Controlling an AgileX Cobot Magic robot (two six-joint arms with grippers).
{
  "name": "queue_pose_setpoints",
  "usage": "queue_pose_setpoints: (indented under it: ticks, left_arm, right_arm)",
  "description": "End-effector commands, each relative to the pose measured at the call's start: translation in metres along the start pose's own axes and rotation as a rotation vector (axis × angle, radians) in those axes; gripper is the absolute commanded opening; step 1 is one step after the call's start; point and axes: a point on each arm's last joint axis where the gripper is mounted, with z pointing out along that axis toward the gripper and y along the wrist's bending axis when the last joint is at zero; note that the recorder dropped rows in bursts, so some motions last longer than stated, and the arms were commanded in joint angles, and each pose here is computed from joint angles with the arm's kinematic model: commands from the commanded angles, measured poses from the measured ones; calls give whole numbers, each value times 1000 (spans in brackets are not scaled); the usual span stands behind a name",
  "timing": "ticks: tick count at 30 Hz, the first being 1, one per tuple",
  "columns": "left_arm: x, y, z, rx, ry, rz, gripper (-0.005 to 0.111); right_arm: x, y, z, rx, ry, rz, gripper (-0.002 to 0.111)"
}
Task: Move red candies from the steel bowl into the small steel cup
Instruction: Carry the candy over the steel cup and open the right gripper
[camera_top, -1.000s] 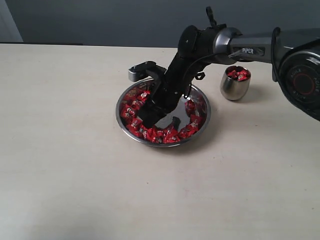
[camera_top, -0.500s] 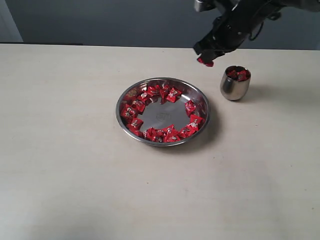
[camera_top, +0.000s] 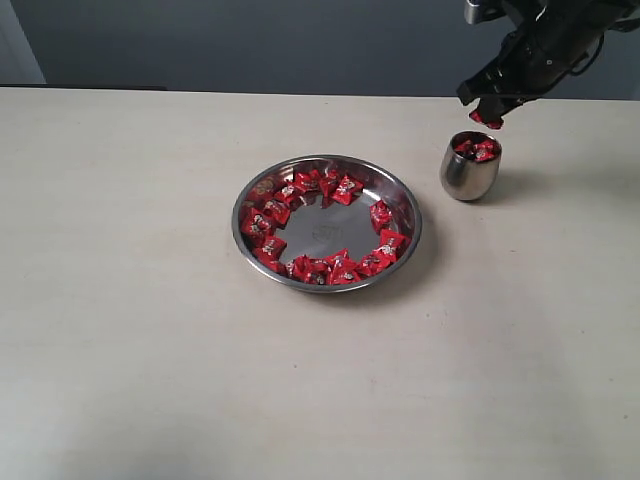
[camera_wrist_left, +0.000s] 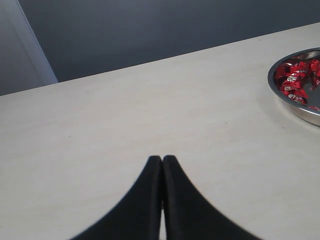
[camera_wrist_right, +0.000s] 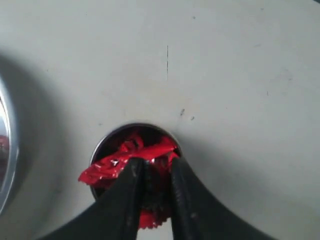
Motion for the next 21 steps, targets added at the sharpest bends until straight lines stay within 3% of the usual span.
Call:
queue_pose_setpoints:
  ticks: [1, 8, 21]
  left_arm:
    - [-1, 0, 0, -1, -12, -3, 0]
    - [-1, 0, 0, -1, -12, -3, 0]
    - [-1, 0, 0, -1, -12, -3, 0]
  right_arm:
    - [4, -3, 4, -4, 30, 4, 1]
    - [10, -1, 20, -39, 72, 22, 26]
    - [3, -2, 7, -19, 14, 25, 27]
